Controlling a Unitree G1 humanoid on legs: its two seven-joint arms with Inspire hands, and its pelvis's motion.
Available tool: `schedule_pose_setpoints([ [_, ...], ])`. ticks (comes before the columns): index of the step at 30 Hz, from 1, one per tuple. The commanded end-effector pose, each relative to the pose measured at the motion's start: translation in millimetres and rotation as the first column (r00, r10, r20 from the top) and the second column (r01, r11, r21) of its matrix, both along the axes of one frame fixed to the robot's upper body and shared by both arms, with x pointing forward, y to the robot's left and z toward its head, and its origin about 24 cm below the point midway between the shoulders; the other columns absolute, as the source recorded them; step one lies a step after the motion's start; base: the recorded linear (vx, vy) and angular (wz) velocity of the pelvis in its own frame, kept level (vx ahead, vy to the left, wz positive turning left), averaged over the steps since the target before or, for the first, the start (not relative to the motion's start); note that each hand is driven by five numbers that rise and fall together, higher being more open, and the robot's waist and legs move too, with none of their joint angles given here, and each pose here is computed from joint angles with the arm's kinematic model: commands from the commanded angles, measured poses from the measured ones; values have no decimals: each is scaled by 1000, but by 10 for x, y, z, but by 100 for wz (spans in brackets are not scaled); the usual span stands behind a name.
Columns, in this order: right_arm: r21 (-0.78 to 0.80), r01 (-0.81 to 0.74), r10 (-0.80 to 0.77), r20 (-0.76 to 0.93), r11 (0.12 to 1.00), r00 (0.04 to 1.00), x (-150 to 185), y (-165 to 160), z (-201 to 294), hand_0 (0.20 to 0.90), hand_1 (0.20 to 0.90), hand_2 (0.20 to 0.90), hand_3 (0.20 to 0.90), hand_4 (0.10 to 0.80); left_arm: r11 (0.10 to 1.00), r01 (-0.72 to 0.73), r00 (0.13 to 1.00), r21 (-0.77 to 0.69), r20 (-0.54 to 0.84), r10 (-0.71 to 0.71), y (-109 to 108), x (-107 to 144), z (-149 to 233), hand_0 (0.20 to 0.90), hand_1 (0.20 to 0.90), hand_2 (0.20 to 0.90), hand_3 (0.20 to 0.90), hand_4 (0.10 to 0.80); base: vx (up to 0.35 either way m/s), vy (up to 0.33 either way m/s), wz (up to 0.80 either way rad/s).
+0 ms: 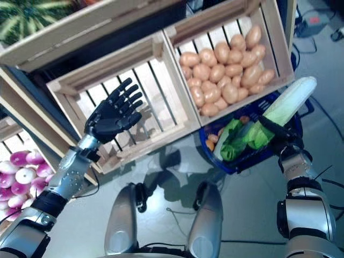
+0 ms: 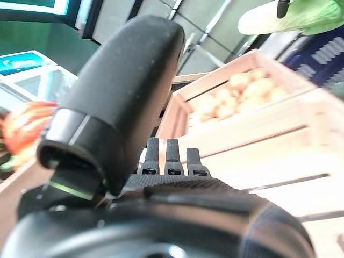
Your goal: Put vegetables into the basket
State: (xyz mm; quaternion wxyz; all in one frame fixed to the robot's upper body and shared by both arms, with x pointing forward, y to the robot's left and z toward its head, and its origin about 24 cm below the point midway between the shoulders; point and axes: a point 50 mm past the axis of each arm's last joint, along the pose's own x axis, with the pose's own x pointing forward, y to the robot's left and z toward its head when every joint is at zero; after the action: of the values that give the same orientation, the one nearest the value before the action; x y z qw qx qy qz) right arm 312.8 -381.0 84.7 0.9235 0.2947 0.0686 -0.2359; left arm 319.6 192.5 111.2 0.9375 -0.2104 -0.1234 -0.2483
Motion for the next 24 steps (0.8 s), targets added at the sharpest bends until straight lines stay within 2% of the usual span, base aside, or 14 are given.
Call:
schedule_pose_setpoints([
  [1, -77, 47, -50, -35, 996, 998, -59, -81, -2, 900, 900, 900, 900, 800, 999, 16, 994, -28, 107, -13, -7, -20, 170, 900, 900, 900, 900, 800, 60, -55, -1],
  [3, -170, 55, -77, -126, 984, 989, -83, -111, -23, 900, 900, 900, 900, 800, 1000, 23, 995, -16, 99, -21, -47, -12, 175, 900, 900, 900, 900, 800, 61, -73, 6],
  [6, -182, 32, -69, -204, 983, 976, -83, -99, -49, 900, 900, 900, 900, 800, 1000, 23, 996, 11, 91, -24, -56, -17, 164, 900, 900, 900, 900, 800, 30, -89, 4],
  [8, -160, 29, -68, -240, 987, 968, -101, -101, -80, 900, 900, 900, 900, 800, 1000, 23, 996, 14, 90, -25, -48, -18, 164, 900, 900, 900, 900, 800, -32, -62, 0],
  [11, -45, 77, -88, -305, 996, 948, -172, -96, -207, 900, 900, 900, 900, 800, 999, 28, 994, 18, 101, -30, -53, -32, 182, 900, 900, 900, 900, 800, -79, -16, 5],
  [12, 37, 67, -51, -318, 997, 947, -177, -22, -305, 900, 900, 900, 900, 800, 1000, 22, 995, 11, 102, -23, -59, -39, 165, 900, 900, 900, 900, 800, -65, 37, 5],
  [14, 122, 17, 13, -244, 992, 970, -104, 93, -325, 900, 900, 900, 900, 800, 1000, 19, 994, 0, 106, -19, -73, -42, 180, 900, 900, 900, 900, 800, -61, 55, 2],
  [17, 93, -45, 70, -284, 995, 956, -63, 199, -388, 900, 900, 900, 900, 800, 1000, 21, 993, -7, 117, -20, -71, -37, 178, 900, 900, 900, 900, 800, -60, 49, 0],
  [24, 163, 28, 10, -230, 986, 973, -12, 232, -373, 900, 900, 900, 900, 800, 998, 16, 984, -57, 181, -5, -165, -21, 380, 900, 900, 900, 900, 800, -82, 63, 2],
])
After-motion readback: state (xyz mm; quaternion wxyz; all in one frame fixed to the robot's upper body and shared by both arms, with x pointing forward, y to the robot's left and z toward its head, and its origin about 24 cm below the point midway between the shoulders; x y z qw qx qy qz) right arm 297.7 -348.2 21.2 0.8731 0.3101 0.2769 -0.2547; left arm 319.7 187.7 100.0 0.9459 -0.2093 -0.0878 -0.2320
